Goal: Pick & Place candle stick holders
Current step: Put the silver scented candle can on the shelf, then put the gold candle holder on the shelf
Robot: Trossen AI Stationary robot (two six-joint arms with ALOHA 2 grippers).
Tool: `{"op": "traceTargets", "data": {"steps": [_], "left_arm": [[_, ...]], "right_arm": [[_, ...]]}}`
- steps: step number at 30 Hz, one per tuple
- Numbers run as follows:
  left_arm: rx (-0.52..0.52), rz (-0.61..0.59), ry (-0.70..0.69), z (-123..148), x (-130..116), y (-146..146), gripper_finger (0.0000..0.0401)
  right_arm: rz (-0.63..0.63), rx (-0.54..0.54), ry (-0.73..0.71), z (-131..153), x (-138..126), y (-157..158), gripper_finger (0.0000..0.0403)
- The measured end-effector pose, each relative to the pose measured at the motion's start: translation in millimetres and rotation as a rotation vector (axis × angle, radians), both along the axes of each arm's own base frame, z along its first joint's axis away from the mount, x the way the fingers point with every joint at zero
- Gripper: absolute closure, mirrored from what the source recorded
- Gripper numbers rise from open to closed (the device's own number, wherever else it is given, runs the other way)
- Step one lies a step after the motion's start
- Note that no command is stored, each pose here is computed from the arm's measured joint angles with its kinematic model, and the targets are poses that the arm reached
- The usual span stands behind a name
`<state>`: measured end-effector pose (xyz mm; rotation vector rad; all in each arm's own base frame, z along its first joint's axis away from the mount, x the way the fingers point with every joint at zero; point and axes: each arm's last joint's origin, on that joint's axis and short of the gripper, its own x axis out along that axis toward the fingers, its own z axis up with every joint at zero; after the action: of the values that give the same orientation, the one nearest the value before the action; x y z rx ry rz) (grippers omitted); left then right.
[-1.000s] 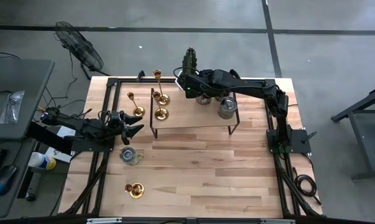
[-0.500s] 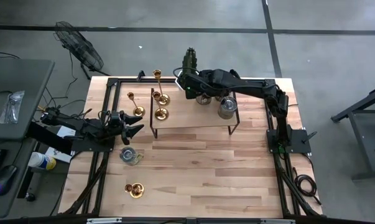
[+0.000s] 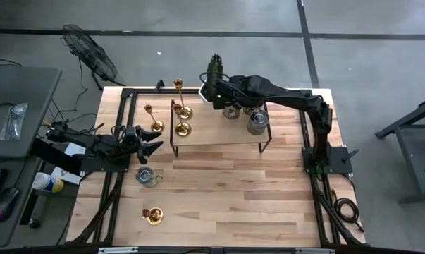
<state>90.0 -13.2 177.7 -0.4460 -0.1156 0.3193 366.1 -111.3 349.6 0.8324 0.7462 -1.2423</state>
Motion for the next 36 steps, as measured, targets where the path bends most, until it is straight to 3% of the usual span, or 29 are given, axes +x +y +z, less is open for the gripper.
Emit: {"op": "traceTargets", "data": {"steps": [19,36], "left_arm": [[0.000,0.000,0.000,0.0,0.0,0.0,0.0156],[0.000,0.000,0.000,0.0,0.0,0.0,0.0156]], "right_arm": [[0.111,-0.050,-0.061,38.8,-25.7,14.8,0.0007],[0.470,-0.130,-0.004,53.9,-27.0,84.9,0.0007]]}}
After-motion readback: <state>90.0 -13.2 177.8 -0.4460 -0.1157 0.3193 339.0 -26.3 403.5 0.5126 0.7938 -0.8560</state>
